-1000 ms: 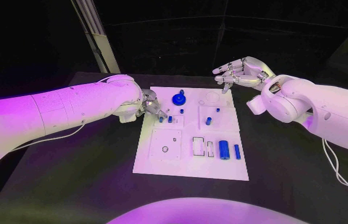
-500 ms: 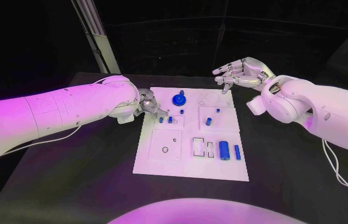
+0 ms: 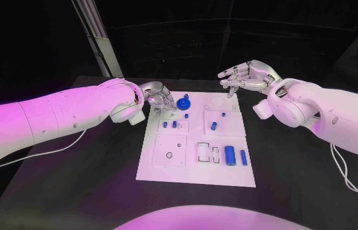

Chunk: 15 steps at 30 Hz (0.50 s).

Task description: Assemble the parts on the task board

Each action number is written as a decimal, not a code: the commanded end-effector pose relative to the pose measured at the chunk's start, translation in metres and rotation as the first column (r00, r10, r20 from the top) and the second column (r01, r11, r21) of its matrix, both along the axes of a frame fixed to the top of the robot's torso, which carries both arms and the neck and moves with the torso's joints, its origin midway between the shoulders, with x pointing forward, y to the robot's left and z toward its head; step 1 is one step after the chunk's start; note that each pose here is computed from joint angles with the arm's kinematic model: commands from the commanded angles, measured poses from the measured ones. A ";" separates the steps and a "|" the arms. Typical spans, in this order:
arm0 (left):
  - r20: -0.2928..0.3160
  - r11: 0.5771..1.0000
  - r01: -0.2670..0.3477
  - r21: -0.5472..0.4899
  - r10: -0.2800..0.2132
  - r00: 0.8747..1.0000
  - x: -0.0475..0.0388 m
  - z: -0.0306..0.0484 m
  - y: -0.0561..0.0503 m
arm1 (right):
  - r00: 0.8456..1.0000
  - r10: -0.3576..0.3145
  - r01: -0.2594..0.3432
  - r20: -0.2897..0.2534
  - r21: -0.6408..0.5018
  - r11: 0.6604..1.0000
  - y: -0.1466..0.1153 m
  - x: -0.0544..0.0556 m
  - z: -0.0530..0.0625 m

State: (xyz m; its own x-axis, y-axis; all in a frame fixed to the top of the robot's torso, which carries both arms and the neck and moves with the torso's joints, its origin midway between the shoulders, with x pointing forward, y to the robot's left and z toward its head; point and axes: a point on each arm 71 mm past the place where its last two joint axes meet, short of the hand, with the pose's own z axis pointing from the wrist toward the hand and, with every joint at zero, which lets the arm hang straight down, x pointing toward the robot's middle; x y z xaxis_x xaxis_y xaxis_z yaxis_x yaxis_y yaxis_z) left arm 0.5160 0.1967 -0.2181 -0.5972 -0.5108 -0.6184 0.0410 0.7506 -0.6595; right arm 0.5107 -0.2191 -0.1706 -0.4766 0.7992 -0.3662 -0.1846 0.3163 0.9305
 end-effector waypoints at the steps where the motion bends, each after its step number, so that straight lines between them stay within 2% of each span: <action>1: 0.227 0.981 0.121 -0.149 -0.085 0.970 0.0015 0.0194 -0.018 | 1.000 0.010 -0.010 0.006 0.005 1.000 0.001 0.000 0.001; 5: 0.331 0.973 0.225 -0.044 -0.198 0.922 0.0001 0.0214 -0.034 | 1.000 0.011 -0.011 0.006 0.006 1.000 0.002 0.000 0.001; 6: 0.349 0.970 0.243 -0.014 -0.223 0.910 0.0000 0.0210 -0.038 | 1.000 0.012 -0.012 0.006 0.006 1.000 0.002 0.000 0.001; 9: 0.378 0.959 0.276 0.060 -0.278 0.883 0.0000 0.0187 -0.045 | 1.000 0.013 -0.013 0.006 0.007 1.000 0.002 0.000 0.001; 11: 0.389 0.950 0.292 0.112 -0.312 0.867 0.0010 0.0166 -0.050 | 1.000 0.013 -0.013 0.006 0.007 1.000 0.002 0.000 0.001; 15: 0.392 0.934 0.304 0.187 -0.354 0.849 0.0043 0.0118 -0.057 | 1.000 0.014 -0.014 0.006 0.007 1.000 0.003 0.000 0.001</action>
